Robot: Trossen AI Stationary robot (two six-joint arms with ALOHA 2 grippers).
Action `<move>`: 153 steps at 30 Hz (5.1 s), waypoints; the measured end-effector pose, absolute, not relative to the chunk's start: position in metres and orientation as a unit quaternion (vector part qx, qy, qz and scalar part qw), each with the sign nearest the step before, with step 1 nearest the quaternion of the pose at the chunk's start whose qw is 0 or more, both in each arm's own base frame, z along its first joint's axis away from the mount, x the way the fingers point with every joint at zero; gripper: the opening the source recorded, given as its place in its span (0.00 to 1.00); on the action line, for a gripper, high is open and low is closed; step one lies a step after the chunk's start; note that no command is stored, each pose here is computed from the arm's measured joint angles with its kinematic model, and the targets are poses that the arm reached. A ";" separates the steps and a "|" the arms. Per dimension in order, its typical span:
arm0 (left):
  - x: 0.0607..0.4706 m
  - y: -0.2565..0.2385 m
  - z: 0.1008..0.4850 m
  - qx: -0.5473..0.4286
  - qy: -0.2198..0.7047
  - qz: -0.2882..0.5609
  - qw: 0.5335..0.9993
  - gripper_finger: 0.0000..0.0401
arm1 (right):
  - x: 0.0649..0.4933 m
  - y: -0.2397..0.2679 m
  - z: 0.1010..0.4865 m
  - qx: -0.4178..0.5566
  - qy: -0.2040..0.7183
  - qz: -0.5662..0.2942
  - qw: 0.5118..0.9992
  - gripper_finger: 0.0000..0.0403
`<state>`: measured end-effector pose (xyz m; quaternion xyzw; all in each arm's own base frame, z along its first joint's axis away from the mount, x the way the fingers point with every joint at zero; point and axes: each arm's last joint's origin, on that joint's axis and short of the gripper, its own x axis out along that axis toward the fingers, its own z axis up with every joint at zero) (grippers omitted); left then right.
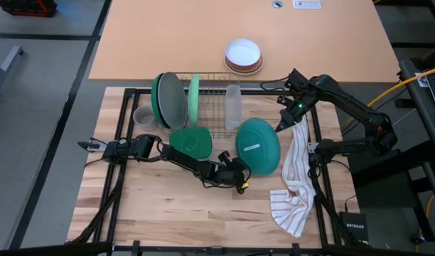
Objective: Sort dishes
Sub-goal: Put the blue plate into the dish rack
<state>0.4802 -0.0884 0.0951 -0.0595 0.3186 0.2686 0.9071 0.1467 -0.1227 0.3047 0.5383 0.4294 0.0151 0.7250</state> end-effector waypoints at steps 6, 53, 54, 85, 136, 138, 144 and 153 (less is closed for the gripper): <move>0.480 -0.088 0.095 -0.057 0.316 0.273 0.907 0.00 | 0.148 -0.123 0.306 0.544 0.417 0.031 0.727 0.05; 0.482 -0.087 0.096 -0.048 0.309 0.273 0.910 0.00 | 0.156 -0.132 0.307 0.514 0.389 0.020 0.764 0.05; 0.482 -0.087 0.096 -0.048 0.309 0.273 0.910 0.00 | 0.156 -0.132 0.307 0.512 0.390 0.016 0.765 0.05; 0.482 -0.087 0.097 -0.033 0.313 0.268 0.910 0.00 | 0.193 -0.097 0.304 0.427 0.456 0.021 0.781 0.05; 0.476 -0.115 0.097 -0.002 0.318 0.237 0.918 0.00 | 0.277 0.017 0.201 0.173 0.734 -0.017 0.657 0.51; 0.476 -0.116 0.097 -0.002 0.318 0.235 0.918 0.00 | 0.279 0.024 0.195 0.153 0.742 -0.020 0.652 0.51; 0.475 -0.118 0.097 -0.004 0.318 0.233 0.919 0.00 | 0.282 0.038 0.178 0.099 0.761 -0.038 0.640 0.51; 0.475 -0.119 0.097 -0.004 0.318 0.232 0.919 0.00 | 0.293 0.043 0.159 0.063 0.752 -0.071 0.652 0.51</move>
